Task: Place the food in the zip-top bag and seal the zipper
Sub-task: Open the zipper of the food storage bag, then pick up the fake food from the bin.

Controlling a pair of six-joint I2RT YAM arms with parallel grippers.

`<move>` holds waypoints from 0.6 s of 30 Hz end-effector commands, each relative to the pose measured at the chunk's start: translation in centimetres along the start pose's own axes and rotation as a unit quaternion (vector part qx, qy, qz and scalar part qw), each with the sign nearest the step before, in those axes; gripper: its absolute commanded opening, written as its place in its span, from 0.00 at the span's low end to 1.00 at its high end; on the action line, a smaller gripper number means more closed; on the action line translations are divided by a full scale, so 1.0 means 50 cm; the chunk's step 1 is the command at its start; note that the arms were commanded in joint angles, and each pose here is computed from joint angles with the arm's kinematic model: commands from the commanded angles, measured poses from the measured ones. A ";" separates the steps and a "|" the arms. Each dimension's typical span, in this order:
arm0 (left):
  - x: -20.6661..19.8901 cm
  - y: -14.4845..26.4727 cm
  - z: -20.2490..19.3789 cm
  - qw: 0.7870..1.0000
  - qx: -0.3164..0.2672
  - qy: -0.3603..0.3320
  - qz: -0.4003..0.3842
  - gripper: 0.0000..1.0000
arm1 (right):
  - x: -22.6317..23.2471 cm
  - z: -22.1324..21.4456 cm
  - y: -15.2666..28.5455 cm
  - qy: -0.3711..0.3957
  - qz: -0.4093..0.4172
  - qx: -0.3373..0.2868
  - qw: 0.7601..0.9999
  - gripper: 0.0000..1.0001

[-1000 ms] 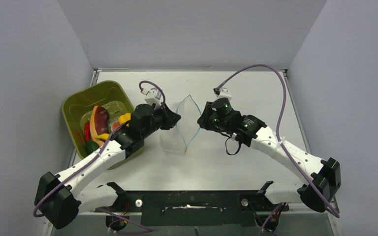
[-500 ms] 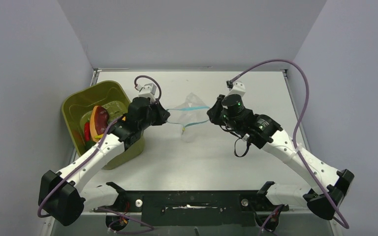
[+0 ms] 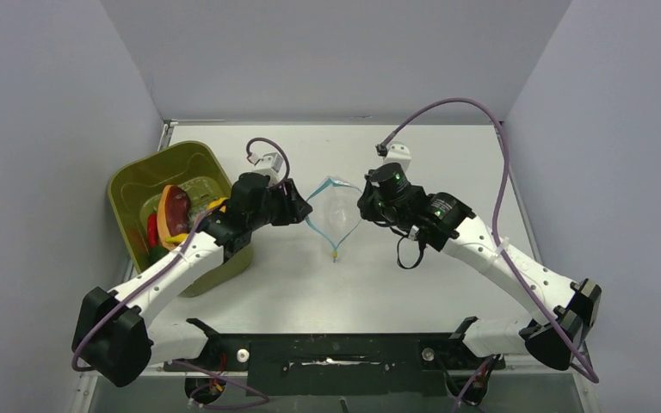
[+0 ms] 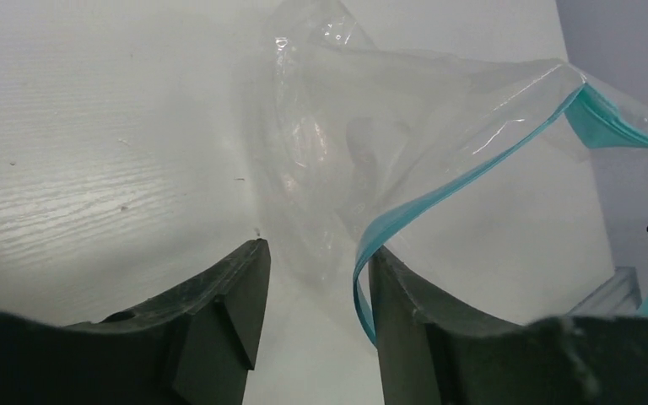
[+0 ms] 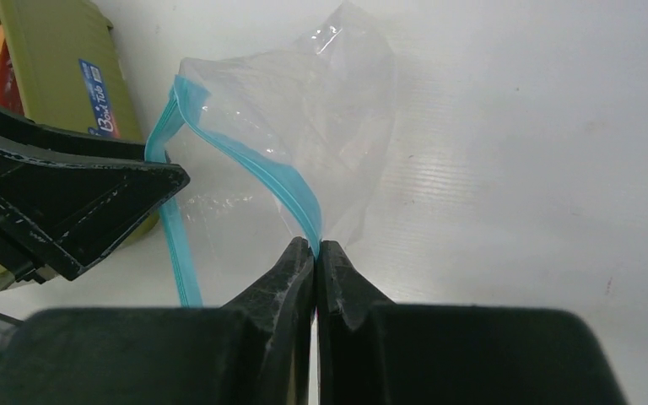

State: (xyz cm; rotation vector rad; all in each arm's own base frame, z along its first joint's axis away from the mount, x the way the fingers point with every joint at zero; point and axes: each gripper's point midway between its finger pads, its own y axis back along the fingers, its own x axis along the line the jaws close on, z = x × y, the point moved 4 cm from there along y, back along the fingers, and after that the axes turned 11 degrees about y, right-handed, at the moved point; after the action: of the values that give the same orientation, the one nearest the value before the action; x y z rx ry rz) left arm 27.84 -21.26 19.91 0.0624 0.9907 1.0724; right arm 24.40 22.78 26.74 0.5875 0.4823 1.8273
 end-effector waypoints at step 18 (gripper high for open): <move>0.056 0.171 0.198 0.974 -0.175 -0.047 0.138 0.68 | -0.088 0.064 0.114 0.082 -0.128 0.019 0.988 0.00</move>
State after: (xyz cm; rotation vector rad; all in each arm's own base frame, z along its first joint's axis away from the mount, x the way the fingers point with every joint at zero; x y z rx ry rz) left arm 28.70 -14.18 26.94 -0.0305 0.7573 1.3435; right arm 22.82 16.32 32.94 0.3907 0.6393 1.6254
